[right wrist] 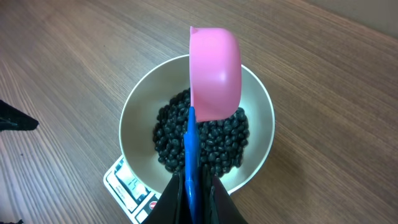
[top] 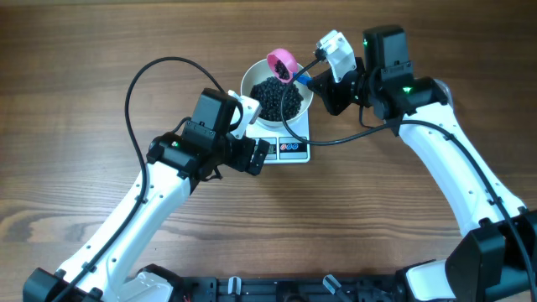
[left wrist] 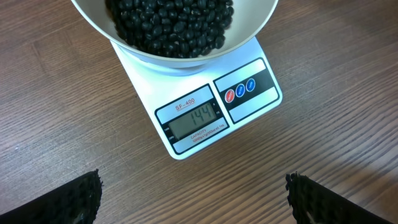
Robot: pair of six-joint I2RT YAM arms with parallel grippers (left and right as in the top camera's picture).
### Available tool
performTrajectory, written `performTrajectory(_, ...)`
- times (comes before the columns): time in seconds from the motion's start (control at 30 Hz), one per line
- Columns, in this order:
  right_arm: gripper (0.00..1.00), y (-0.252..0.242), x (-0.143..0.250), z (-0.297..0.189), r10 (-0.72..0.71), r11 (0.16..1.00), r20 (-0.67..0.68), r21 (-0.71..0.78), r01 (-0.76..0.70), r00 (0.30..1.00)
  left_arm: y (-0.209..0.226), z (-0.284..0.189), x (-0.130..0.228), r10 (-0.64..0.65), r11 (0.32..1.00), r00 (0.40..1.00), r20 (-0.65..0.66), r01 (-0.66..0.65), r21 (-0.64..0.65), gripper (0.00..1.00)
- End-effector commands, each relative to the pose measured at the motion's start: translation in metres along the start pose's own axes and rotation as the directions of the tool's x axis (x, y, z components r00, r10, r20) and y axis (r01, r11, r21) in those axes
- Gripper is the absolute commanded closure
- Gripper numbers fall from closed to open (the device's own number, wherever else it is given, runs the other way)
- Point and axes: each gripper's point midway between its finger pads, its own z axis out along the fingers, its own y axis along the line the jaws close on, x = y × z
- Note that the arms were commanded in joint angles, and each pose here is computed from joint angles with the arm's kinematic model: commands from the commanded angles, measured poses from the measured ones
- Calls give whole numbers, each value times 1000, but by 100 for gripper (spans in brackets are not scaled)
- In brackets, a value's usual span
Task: Scoop item into bowl and weigh 150g on scale
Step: 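Tip the scoop further over the bowl with the right gripper, shaking beans out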
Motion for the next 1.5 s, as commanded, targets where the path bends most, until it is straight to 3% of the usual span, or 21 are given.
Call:
performTrajectory(0.0,96,5,-8,-7,5,1000,27,-4,-5,1000,-1,-6,-8,8,1000,1000,27,-8,10,0)
performTrajectory(0.67,95,5,-8,-7,-8,1000,27,-4,8,1000,-1,-6,-8,8,1000,1000,28,-8,10,0)
performTrajectory(0.87,96,3,-4,-6,-241,970,6,11,241,970,-1,-6,-8,8,1000,1000,27,-8,10,0)
performTrajectory(1.13,96,0,-3,-6,-127,992,-1,26,127,992,-1,-6,-8,8,1000,1000,27,-8,10,0)
performTrajectory(1.3,96,5,7,-7,-234,972,-35,-9,234,972,-1,-6,-8,8,1000,1000,27,-8,10,0)
performTrajectory(1.47,96,-2,-3,-7,-142,989,-1,37,142,990,-1,-6,-8,8,1000,1000,27,-8,10,0)
